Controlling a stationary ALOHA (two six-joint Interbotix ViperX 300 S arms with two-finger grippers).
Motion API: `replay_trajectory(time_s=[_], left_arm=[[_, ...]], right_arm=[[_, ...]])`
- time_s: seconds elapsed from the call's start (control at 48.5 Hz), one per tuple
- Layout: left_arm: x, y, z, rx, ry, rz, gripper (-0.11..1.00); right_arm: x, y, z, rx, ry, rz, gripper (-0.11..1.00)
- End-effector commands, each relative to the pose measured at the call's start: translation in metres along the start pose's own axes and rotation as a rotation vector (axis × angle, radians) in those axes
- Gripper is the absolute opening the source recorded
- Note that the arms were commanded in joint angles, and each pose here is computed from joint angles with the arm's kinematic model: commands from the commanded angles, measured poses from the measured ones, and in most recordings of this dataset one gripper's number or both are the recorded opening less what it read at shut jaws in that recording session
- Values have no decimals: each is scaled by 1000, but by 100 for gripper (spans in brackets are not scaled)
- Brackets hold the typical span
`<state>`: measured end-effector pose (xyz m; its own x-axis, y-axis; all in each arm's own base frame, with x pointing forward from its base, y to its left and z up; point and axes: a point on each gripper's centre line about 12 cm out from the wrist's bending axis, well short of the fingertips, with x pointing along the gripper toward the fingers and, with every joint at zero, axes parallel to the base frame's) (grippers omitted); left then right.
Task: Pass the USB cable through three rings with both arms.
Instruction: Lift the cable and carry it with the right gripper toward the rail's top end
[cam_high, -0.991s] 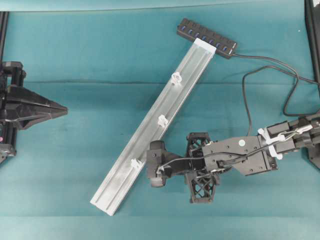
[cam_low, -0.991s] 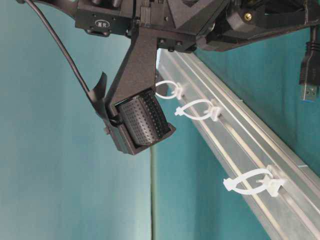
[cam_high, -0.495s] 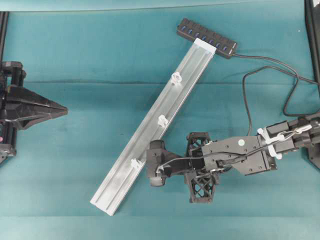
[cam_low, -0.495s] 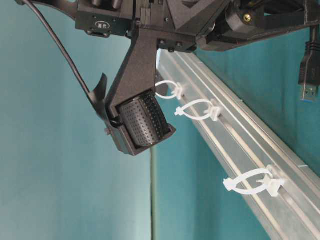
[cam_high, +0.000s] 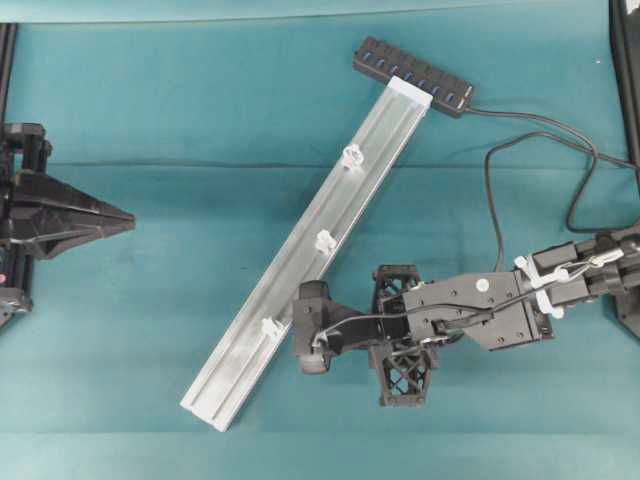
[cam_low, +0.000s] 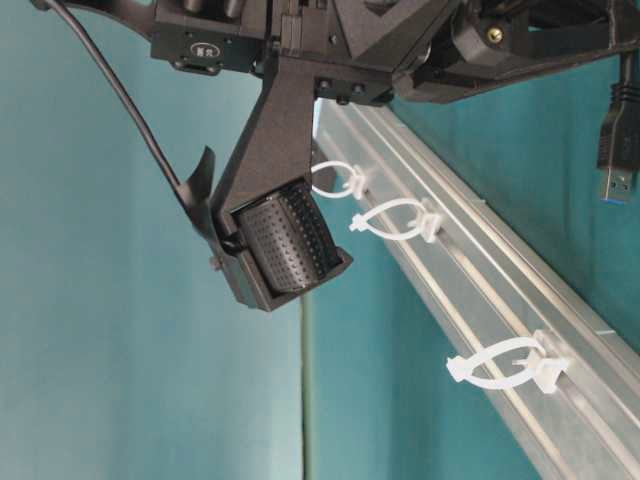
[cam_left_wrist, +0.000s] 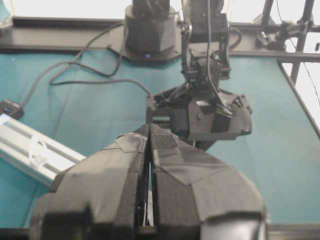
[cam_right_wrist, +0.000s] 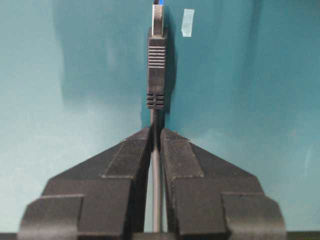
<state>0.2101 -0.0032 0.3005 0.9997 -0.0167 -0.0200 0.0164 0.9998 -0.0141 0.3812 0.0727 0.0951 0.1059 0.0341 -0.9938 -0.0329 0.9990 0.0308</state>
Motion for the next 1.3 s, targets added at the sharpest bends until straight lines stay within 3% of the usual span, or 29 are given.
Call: replay_trajectory(time_s=[0.0, 0.372, 0.66, 0.908, 1.115, 1.28], left_arm=[[1, 0, 10, 2, -29, -1, -1], [-4, 0, 13, 3, -28, 1, -1], [-8, 0, 16, -9, -29, 3, -1], [-9, 0, 17, -12, -34, 3, -1], [-9, 0, 22, -14, -52, 2, -1], [-9, 2, 25, -12, -46, 9, -1]], right_arm=[[-11, -4, 4, -21, -4, -3, 11], [-100, -23, 18, 12, -135, 31, 11], [-171, -63, 10, -5, -102, 71, 11], [-192, -109, -9, -87, 55, 85, 11], [-208, -155, -12, -51, -18, 51, 11], [-218, -186, -17, -104, -55, 25, 11]])
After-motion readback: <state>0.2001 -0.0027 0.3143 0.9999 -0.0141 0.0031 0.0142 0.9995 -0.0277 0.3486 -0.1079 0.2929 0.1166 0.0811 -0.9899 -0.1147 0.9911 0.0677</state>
